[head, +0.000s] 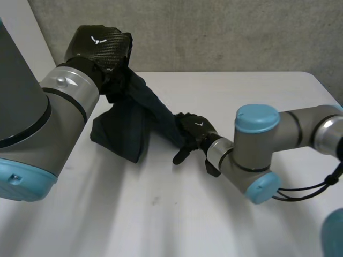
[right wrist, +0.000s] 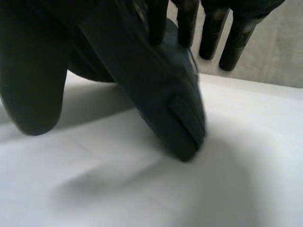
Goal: Fold the shorts.
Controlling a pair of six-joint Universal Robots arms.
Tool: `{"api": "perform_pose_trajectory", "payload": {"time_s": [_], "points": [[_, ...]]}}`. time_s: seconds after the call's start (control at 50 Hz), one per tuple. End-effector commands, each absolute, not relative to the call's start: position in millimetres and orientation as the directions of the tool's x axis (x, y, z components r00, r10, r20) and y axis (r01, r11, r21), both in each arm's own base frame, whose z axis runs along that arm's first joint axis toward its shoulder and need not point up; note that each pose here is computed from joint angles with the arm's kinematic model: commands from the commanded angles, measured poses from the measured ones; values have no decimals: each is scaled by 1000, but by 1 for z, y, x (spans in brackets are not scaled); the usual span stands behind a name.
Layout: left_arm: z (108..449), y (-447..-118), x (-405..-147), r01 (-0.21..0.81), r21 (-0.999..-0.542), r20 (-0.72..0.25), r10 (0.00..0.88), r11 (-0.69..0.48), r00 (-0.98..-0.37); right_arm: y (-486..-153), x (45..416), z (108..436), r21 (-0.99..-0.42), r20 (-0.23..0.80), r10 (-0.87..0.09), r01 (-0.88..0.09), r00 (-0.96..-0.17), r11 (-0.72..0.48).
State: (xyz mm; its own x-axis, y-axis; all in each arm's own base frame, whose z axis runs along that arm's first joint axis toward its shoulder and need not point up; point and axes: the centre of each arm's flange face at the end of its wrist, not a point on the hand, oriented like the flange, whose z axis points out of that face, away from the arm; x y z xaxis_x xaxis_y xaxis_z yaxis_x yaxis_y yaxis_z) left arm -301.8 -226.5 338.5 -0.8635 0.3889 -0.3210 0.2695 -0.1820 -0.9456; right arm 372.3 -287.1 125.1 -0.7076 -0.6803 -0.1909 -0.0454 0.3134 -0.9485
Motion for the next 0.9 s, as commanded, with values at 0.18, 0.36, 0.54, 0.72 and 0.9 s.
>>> {"api": "perform_pose_trajectory", "payload": {"time_s": [0.18,0.36,0.54,0.72,0.9], "points": [[350,-216,-284,295,-943,-331,380,-151,-864,-312,331,256,-965,254,-494,-188,-832,-181],[367,-205,-251,350,-935,-348,349,-60,-870,-256,290,353,-773,628,-378,-489,-680,-404],[406,-152,-223,332,-939,-342,353,-91,-871,-190,253,421,-746,663,-378,-530,-646,-404],[427,-136,-216,271,-947,-316,352,-172,-881,-180,246,425,-763,644,-388,-526,-659,-374],[364,-197,-249,343,-939,-322,398,-20,-859,-227,266,357,-771,610,-511,-602,-606,-206]]}}
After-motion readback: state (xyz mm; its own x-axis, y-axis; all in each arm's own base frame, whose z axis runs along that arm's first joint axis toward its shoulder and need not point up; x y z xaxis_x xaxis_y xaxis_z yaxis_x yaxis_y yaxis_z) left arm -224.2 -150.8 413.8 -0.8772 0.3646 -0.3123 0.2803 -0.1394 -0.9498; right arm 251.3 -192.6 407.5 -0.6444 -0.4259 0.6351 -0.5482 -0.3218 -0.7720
